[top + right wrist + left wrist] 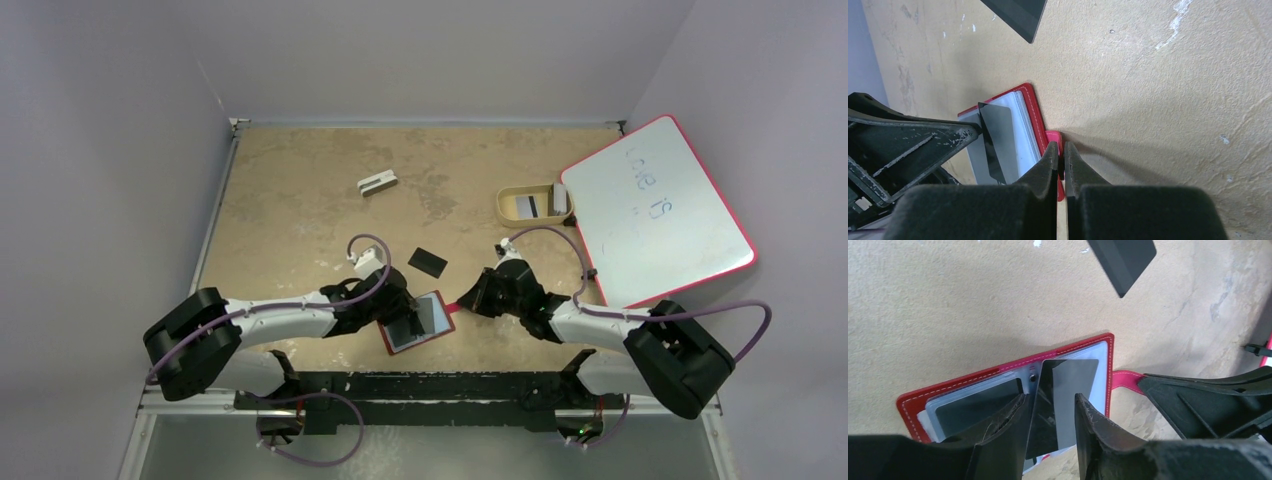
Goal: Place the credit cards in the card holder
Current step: Insert the credit card into the card holder, then close the card holder at the center of the board.
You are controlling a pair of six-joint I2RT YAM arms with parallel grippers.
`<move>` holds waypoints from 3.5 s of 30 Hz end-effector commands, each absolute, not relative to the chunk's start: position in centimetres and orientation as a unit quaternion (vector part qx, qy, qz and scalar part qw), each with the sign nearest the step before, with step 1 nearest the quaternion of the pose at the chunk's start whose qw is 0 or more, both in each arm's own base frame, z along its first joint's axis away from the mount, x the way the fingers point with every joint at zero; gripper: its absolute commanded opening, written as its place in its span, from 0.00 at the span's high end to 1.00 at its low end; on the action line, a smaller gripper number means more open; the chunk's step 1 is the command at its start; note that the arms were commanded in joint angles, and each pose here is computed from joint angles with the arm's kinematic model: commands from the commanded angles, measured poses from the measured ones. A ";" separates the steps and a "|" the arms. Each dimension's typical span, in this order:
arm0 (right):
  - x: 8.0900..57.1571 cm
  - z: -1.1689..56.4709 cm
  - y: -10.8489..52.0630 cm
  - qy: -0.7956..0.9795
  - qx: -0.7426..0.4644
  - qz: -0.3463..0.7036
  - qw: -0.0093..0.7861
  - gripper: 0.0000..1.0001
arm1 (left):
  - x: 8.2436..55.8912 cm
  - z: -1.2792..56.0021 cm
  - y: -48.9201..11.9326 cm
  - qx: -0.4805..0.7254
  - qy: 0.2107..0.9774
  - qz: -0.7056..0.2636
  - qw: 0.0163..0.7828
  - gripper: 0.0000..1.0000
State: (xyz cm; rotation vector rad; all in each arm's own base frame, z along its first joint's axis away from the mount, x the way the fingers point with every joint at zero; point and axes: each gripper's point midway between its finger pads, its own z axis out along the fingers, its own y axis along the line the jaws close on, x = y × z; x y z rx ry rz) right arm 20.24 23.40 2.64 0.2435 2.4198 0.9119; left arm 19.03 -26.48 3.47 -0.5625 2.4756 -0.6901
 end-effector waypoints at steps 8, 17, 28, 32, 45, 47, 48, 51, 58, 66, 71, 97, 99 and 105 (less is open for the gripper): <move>20.5 3.5 23.7 0.891 0.088 0.346 0.280 1.00 | 18.8 4.2 -27.3 -0.187 0.914 -0.262 0.246 0.60; 20.8 3.7 23.9 0.891 0.084 0.345 0.283 1.00 | 17.2 3.7 -29.1 -0.188 0.914 -0.288 0.215 0.57; 20.5 3.6 23.8 0.890 0.088 0.348 0.281 1.00 | 16.5 5.3 -32.4 -0.178 0.905 -0.328 0.205 0.57; 20.6 3.5 23.7 0.892 0.084 0.343 0.282 1.00 | 17.0 5.3 -32.2 -0.177 0.906 -0.316 0.217 0.59; 20.6 3.6 22.9 0.893 0.096 0.331 0.290 1.00 | 17.1 6.3 -35.2 -0.168 0.896 -0.361 0.195 0.59; 20.6 3.5 22.9 0.893 0.098 0.331 0.289 1.00 | 17.1 7.0 -35.7 -0.167 0.890 -0.378 0.194 0.59; 20.6 3.4 22.9 0.893 0.098 0.330 0.289 1.00 | 17.0 7.5 -36.0 -0.167 0.884 -0.392 0.194 0.59; 20.7 3.3 22.8 0.895 0.102 0.324 0.290 1.00 | 16.9 8.7 -36.7 -0.173 0.865 -0.433 0.187 0.58; 20.5 3.4 22.6 0.898 0.101 0.319 0.285 1.00 | 16.9 5.8 -35.9 -0.172 0.892 -0.376 0.184 0.58; 20.4 4.1 21.7 0.897 0.117 0.309 0.293 1.00 | 19.1 5.5 -34.3 -0.162 0.906 -0.325 0.216 0.58; 20.7 4.2 20.9 0.893 0.134 0.299 0.307 1.00 | 20.7 5.4 -34.3 -0.157 0.906 -0.324 0.222 0.57; 21.2 4.6 21.9 0.890 0.118 0.313 0.309 1.00 | 20.6 5.3 -24.3 -0.169 0.934 -0.209 0.236 0.45; 21.2 4.8 21.9 0.890 0.114 0.313 0.311 1.00 | 20.9 5.2 -23.8 -0.168 0.934 -0.206 0.239 0.43; 21.5 4.9 22.2 0.888 0.103 0.315 0.318 1.00 | 21.4 3.4 -23.8 -0.173 0.932 -0.219 0.230 0.43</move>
